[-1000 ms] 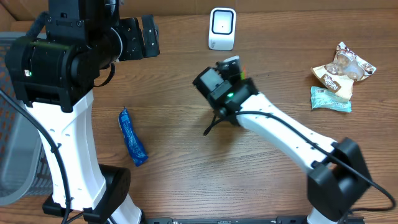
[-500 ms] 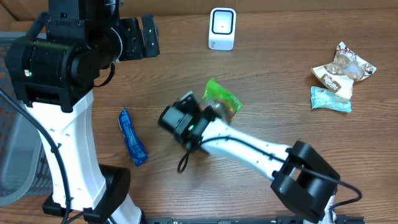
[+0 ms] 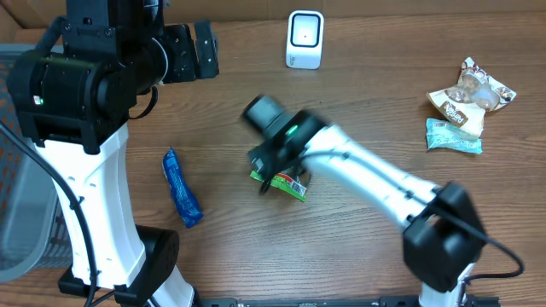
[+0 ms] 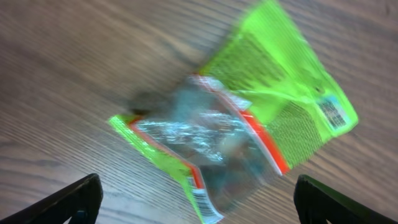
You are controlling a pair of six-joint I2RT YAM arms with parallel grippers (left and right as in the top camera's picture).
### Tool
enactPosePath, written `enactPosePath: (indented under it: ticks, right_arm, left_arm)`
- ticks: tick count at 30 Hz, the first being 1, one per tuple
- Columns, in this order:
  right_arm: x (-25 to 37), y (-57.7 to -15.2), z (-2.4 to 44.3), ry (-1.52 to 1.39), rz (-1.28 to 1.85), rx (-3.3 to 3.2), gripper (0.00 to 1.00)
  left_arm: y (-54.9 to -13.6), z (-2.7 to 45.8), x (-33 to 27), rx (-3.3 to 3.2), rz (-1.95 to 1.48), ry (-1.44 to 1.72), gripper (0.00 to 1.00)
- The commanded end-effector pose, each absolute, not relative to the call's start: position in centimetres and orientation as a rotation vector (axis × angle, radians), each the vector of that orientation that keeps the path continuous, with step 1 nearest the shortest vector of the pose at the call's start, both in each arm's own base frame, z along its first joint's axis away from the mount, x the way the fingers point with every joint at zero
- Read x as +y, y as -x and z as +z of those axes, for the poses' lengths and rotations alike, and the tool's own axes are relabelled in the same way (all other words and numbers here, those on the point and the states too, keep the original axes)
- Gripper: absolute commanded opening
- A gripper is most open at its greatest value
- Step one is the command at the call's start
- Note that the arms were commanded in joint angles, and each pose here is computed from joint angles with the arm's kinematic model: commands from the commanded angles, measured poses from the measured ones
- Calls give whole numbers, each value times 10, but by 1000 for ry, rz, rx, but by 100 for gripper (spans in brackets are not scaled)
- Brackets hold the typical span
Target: Scan the item barcode
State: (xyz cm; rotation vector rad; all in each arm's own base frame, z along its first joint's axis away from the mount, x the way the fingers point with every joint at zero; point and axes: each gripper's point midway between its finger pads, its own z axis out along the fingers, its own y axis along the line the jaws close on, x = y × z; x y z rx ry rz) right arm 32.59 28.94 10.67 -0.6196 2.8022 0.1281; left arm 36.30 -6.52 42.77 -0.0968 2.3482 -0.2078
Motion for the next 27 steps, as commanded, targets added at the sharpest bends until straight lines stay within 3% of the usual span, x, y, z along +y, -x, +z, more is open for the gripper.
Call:
enactPosePath:
  ticks: [1,11,16,19,21,27]
  right_arm:
    - [267,-341,121,426,439,2899,96]
    - [220,-365,83,549,535,2902,94]
    - [226,-353,69,582,587,2948,95]
    - [226,-343,56,355,621,3055,85]
    - [226,-340,44,176,627,3107,84]
    - [226,-338,24,74,625,3123,84]
  left_arm:
    - [-363,429,-65,2343,-205,99,100]
    - [-363,429,-65,2343,-205,99,100]
    - [-363,429,-65,2343,-205,99,100]
    - [-363,429,-65,2343,-205,99,100]
    - [-363,429,-65,2343,-205,99,100]
    - [-363,429,-65,2343,-205,99,100]
